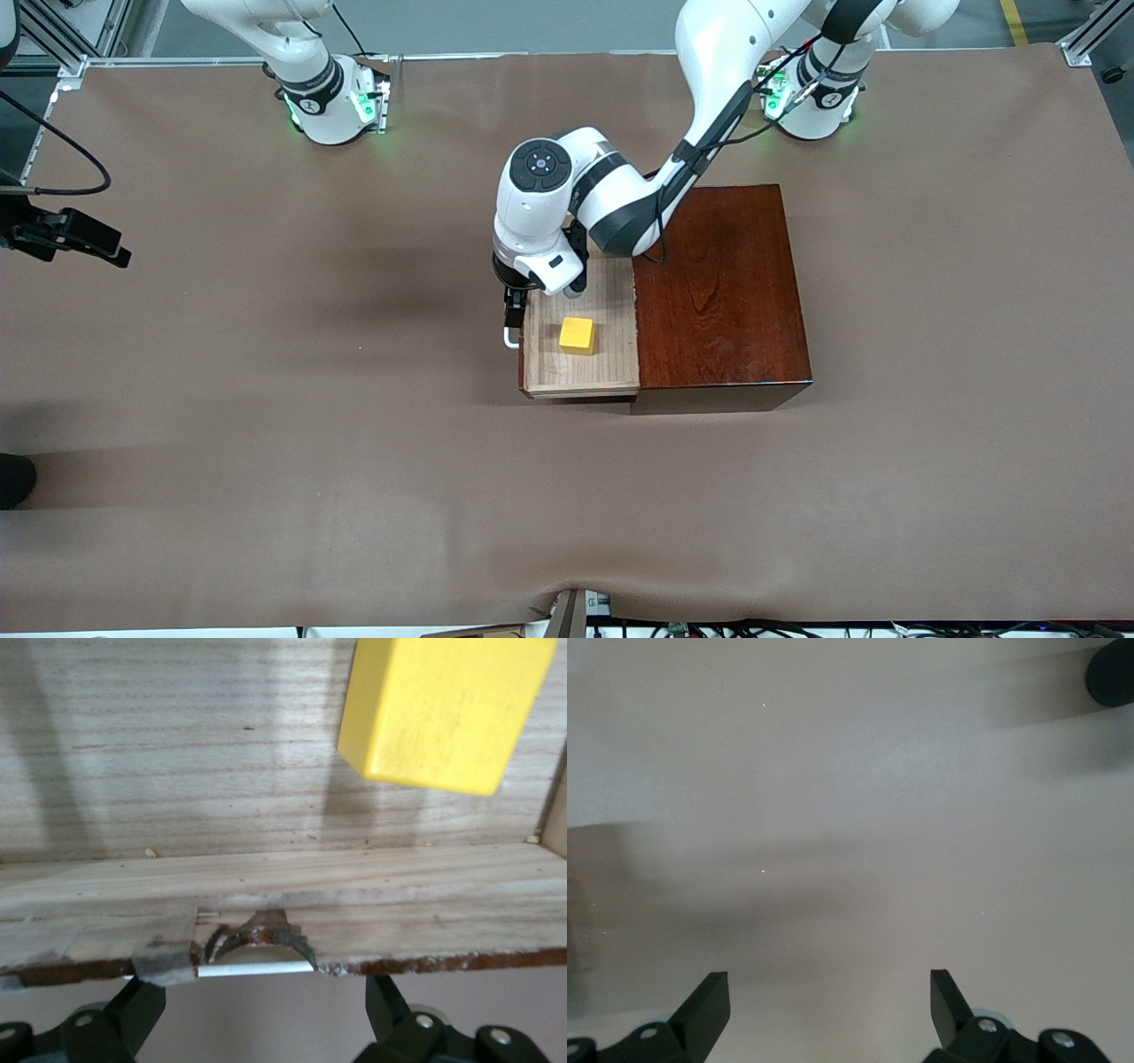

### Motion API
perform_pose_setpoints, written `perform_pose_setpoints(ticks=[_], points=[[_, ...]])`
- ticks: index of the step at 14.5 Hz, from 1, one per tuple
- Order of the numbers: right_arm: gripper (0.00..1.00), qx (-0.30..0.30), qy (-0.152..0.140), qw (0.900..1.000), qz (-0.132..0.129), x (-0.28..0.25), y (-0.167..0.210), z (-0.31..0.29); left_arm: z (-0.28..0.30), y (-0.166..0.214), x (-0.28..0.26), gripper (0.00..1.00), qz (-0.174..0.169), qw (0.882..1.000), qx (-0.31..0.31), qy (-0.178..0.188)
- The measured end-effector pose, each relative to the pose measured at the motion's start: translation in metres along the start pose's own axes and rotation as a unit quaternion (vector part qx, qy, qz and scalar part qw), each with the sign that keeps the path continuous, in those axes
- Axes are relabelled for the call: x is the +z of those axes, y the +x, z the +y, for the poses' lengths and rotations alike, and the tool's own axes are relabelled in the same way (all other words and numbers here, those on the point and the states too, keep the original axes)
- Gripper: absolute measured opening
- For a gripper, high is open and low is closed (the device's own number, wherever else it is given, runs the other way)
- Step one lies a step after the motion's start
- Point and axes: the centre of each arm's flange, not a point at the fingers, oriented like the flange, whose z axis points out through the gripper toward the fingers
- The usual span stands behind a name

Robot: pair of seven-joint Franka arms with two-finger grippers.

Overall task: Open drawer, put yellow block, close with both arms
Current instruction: 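Push the drawer front with the left gripper into the box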

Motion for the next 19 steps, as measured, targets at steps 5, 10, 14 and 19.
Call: perform_pose_setpoints(ticks=[5, 10, 14, 19], points=[[1.00, -0.001, 0.000, 1.000, 0.000, 0.000, 0.000, -0.001, -0.006, -0.005, -0.002, 1.00, 0.025, 1.000, 0.016, -0.003], [1.00, -0.003, 0.000, 1.000, 0.000, 0.000, 0.000, -0.003, -0.005, 0.002, -0.011, 1.00, 0.088, 0.996, 0.025, 0.002], [1.00, -0.005, 0.000, 1.000, 0.000, 0.000, 0.000, -0.006, 0.017, 0.041, -0.025, 1.00, 0.161, 0.987, -0.001, 0.018], [1.00, -0.007, 0.000, 1.000, 0.000, 0.000, 0.000, -0.008, 0.050, 0.088, -0.044, 1.00, 0.214, 0.976, -0.036, 0.017]])
